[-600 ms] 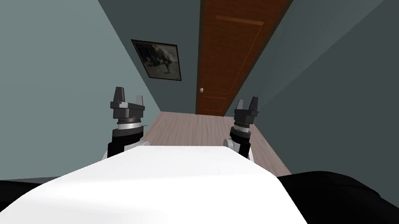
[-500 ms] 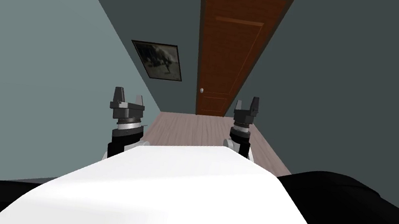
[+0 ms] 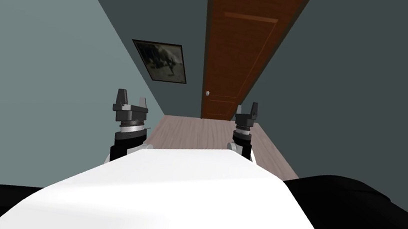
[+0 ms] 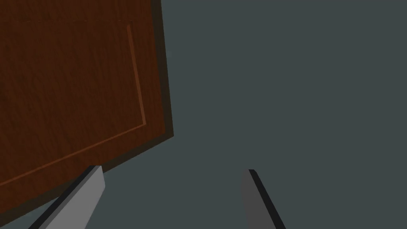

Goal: Pull the door open

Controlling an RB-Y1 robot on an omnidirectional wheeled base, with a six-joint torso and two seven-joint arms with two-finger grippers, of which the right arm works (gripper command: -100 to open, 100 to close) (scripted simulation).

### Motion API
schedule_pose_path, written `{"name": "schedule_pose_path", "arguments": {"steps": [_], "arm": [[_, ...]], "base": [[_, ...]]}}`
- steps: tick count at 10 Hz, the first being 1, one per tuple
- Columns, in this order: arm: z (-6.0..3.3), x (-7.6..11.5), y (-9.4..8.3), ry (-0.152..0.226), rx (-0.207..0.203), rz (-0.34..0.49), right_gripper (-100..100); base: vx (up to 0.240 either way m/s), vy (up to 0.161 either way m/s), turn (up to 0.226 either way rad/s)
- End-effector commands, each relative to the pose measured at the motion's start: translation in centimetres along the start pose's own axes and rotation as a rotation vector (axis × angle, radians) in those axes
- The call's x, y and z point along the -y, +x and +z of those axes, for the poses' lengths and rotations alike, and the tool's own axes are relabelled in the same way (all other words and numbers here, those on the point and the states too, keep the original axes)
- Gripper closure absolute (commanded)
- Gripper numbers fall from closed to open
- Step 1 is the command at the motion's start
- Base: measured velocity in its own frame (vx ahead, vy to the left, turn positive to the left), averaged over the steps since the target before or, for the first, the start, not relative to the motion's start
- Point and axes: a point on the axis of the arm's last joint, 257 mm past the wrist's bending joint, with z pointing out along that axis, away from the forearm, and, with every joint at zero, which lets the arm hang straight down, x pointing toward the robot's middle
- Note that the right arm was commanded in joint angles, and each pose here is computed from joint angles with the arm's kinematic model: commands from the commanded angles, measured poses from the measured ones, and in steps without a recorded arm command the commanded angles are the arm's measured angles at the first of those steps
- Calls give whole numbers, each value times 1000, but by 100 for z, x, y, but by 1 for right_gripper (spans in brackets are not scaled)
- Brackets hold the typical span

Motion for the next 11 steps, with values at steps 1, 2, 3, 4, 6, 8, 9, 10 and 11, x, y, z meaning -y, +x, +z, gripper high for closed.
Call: {"name": "schedule_pose_path", "arguments": {"steps": [1,2,3,4,6,8,9,10,11], "arm": [[-32,123,5,22,-2,53,-100],[-48,172,3,31,-1,73,-100],[-65,222,0,40,-1,93,-100],[-99,320,-5,58,0,133,-100],[-136,418,-10,76,2,172,-100],[-179,527,-18,96,6,217,-100],[-202,583,-22,107,8,240,-100],[-225,638,-27,117,11,262,-100],[-249,693,-32,127,13,284,-100]], "base": [[140,35,22],[108,26,15],[76,7,11],[130,9,27],[128,17,13],[77,16,15],[87,24,15],[85,28,16],[99,28,14]]}}
